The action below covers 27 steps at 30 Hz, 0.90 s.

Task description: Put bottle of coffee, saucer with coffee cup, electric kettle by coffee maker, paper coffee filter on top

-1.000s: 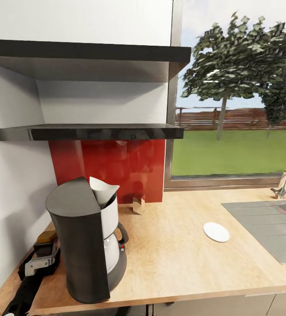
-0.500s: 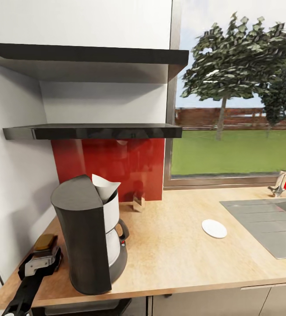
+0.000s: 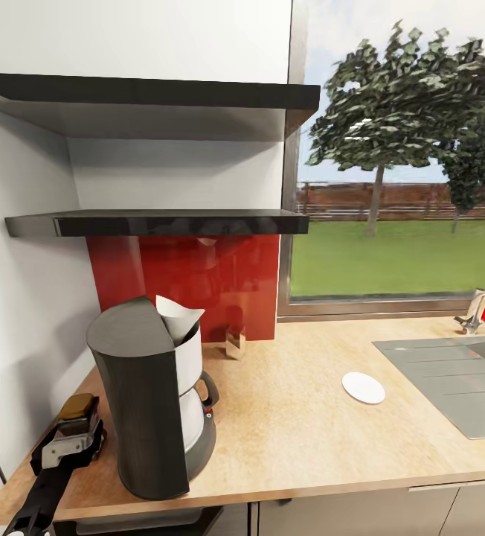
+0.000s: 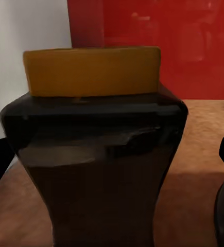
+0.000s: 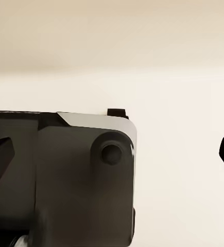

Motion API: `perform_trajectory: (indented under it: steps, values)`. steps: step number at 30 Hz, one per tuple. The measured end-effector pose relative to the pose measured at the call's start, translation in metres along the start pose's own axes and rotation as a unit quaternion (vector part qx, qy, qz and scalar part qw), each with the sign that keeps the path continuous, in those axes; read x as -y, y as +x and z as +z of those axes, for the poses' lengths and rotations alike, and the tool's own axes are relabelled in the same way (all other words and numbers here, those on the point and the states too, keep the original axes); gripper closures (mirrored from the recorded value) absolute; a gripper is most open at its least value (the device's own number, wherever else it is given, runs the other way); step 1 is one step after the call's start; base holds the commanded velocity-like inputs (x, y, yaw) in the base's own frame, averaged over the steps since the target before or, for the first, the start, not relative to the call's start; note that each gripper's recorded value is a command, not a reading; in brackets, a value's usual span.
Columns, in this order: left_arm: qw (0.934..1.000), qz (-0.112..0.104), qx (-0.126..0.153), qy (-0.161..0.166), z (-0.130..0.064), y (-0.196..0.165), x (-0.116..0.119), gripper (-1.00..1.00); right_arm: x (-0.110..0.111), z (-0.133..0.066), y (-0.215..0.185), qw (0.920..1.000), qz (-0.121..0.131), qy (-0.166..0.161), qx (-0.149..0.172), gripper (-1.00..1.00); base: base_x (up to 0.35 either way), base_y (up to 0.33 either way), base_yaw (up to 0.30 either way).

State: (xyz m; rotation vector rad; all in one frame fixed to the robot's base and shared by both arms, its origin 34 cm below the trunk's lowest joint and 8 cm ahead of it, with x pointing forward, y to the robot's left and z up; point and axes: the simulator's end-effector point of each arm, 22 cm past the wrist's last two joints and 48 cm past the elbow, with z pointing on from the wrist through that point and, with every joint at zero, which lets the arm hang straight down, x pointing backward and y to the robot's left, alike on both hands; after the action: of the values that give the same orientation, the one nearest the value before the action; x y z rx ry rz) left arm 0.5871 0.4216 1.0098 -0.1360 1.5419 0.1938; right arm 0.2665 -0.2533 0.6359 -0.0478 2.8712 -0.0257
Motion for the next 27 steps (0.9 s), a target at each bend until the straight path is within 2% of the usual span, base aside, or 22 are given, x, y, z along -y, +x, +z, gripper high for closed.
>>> perform_trajectory:
  steps: [5, 15, 27]
  values:
    - [1.0000, 0.000, 0.000, 0.000, 0.0003, 0.0003, 0.0000, -1.00, 0.0000, 0.0002, -0.0001, 1.0000, 0.000, 0.000, 0.000, -1.00, -0.090, 0.000, 0.000]
    - [1.0000, 0.000, 0.000, 0.000, 0.0004, 0.0004, 0.0001, -1.00, -0.0003, 0.0003, -0.0001, 1.0000, 0.000, 0.000, 0.000, -1.00, -0.316, -0.005, 0.000]
    - [1.0000, -0.001, -0.001, 0.001, 0.0002, 0.0008, 0.0019, -1.00, -0.0014, 0.0002, -0.0005, 1.0000, 0.000, -0.001, 0.000, -1.00, -0.287, -0.148, 0.000]
